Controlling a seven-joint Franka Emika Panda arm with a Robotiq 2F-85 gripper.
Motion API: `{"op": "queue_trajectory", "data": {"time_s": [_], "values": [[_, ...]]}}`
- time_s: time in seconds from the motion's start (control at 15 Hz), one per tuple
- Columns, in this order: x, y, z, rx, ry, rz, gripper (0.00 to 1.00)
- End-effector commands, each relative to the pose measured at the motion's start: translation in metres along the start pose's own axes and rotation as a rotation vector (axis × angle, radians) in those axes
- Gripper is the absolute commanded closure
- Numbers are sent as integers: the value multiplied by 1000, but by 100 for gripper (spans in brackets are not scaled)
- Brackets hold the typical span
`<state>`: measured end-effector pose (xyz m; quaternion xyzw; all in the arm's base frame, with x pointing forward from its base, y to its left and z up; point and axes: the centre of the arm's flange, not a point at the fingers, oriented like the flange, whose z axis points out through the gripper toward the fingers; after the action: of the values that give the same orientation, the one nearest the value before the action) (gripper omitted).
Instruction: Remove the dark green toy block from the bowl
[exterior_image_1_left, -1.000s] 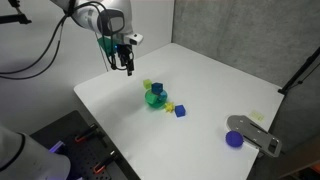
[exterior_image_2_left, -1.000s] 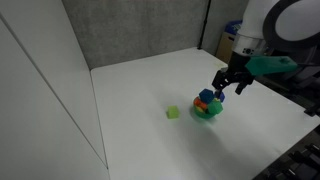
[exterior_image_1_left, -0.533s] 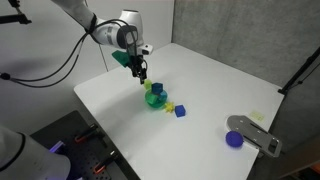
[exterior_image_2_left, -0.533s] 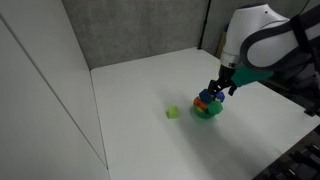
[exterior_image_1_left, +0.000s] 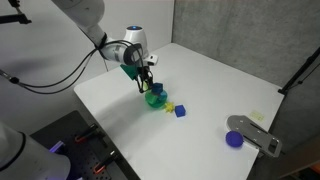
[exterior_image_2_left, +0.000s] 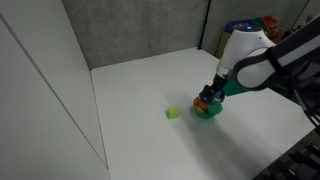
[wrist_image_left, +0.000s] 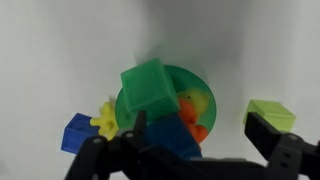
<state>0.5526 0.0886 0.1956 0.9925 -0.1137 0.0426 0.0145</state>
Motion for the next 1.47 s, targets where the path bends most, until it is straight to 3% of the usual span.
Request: {"op": "queue_trajectory", "data": {"time_s": [0.0,0.8,1.4], "values": [[10,8,20,-16,32,33,0],[-5,17,65,-113,-5,-60,0],[-2,22,72,-190,77,-132,0]]}}
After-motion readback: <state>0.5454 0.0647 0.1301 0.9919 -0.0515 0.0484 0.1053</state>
